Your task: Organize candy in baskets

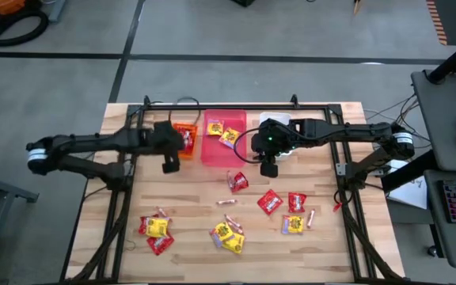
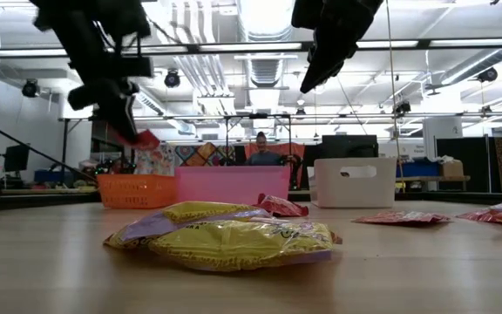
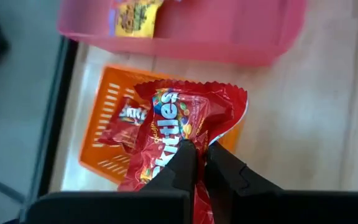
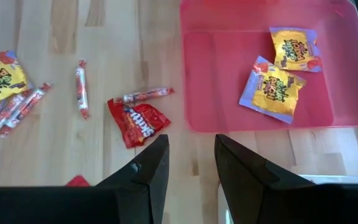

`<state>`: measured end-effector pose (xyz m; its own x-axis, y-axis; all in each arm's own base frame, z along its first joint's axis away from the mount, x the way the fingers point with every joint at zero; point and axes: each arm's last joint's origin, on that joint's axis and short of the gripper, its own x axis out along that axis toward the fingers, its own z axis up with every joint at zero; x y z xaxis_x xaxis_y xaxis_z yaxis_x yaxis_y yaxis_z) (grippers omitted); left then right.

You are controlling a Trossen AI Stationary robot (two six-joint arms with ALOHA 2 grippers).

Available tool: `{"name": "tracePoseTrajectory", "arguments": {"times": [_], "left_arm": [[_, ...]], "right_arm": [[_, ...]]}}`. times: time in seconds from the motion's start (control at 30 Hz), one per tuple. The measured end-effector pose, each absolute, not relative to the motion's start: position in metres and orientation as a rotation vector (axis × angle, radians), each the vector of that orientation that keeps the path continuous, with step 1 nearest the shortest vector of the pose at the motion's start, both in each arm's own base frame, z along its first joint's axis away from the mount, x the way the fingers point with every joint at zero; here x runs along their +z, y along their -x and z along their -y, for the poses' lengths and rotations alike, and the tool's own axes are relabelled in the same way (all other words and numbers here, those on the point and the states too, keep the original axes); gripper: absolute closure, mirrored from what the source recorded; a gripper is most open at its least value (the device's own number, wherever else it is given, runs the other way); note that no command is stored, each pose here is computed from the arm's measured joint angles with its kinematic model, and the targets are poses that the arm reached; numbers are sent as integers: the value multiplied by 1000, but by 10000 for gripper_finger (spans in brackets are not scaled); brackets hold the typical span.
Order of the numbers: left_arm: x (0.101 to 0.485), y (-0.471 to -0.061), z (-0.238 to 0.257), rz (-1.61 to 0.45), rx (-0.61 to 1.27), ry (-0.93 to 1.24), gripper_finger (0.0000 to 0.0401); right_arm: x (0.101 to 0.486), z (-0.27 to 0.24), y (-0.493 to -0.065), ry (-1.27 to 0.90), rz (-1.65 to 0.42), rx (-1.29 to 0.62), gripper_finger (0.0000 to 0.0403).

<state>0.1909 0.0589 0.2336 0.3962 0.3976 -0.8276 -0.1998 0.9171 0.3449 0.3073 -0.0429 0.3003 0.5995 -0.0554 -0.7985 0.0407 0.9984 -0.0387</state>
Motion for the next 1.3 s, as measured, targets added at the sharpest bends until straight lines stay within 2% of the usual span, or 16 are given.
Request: {"name": "tracePoseTrajectory", "arguments": {"times": [0.17,0.5,0.77,1.03,1.3], "left_arm": [[221,-193,-89,-1108,364,-97,395],[198,-205,-103,-1240,405,-69,331],[207,-207,-103,-1232,417,-51,299],[246,-207,-91,-966,386,90,301],[269,-223,-52,-690,261,99,301]], "right_arm": [[300,43,-307,17,-927,-56,280],[300,43,-307,3,-927,-63,280],[297,40,-304,-53,-974,-81,280],[291,17,-298,-293,-1063,-166,280],[273,-27,-284,-225,-1232,-70,280]]}}
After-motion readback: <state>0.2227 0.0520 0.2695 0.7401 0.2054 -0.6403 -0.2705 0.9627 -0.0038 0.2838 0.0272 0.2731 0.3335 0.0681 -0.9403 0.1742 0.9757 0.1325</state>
